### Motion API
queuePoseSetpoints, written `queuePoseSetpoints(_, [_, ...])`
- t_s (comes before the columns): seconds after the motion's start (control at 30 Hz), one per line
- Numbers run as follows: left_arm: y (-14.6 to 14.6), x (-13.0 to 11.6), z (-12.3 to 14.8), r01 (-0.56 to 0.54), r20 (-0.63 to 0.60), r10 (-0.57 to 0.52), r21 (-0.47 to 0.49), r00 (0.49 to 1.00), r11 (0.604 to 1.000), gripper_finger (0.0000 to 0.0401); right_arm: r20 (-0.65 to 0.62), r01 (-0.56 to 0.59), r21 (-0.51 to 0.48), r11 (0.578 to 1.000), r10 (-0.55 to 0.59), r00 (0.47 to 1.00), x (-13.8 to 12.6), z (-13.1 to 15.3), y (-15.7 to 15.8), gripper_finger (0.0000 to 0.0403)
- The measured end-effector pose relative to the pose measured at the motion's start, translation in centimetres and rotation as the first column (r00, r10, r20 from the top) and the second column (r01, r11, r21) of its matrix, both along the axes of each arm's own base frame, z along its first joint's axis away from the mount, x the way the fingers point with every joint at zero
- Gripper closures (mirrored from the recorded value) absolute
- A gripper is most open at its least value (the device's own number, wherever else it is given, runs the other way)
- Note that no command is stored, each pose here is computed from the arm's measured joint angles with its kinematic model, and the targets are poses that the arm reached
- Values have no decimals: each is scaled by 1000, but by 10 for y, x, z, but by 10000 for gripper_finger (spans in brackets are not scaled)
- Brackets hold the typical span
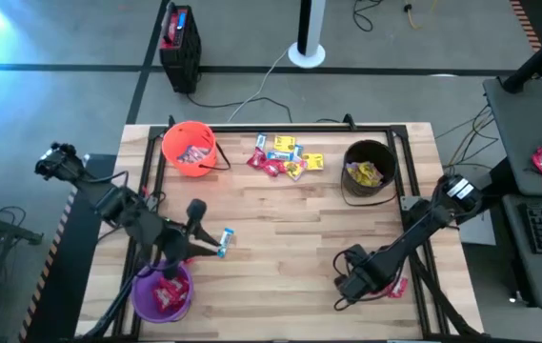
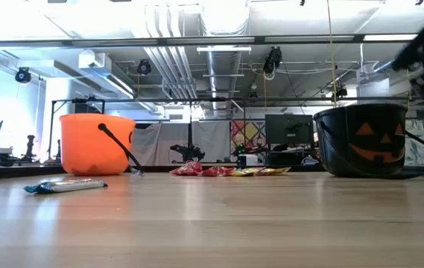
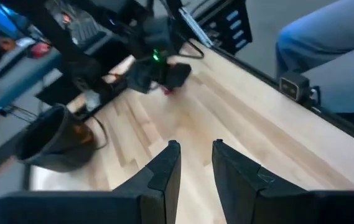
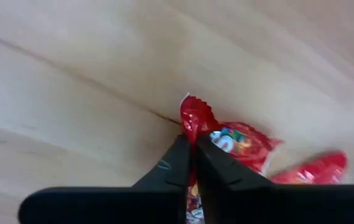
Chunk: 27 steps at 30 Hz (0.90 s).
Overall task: Sort candy by brand, put in halloween buckets
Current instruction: Put the red candy into the purple bucket
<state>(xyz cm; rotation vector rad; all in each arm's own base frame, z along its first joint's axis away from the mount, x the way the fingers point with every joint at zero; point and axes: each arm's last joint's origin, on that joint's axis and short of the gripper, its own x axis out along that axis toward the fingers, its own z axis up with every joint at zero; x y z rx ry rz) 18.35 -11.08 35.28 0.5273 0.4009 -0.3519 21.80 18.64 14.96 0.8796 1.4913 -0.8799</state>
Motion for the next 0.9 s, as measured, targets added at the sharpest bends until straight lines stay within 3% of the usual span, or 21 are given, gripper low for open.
queuePoseSetpoints(0.2, [5, 13, -7, -23, -54, 21, -38, 998, 999, 324, 208, -51, -95, 994, 70, 976, 6, 27, -1, 394])
queuePoseSetpoints(0.37, [-2, 27, -16, -64, -82, 56, -87, 995, 994, 324, 403, -114, -299, 947, 234, 885, 15, 47, -5, 394])
queuePoseSetpoints(0.63, [-18, 55, -36, -103, -117, 87, -135, 989, 986, 324, 555, -236, -546, 804, 558, 617, 55, 66, -13, 394])
queuePoseSetpoints(0.9, [-35, 84, -59, -134, -124, 112, -193, 986, 972, 307, 591, -399, -665, 631, 772, 234, 97, 88, -26, 394])
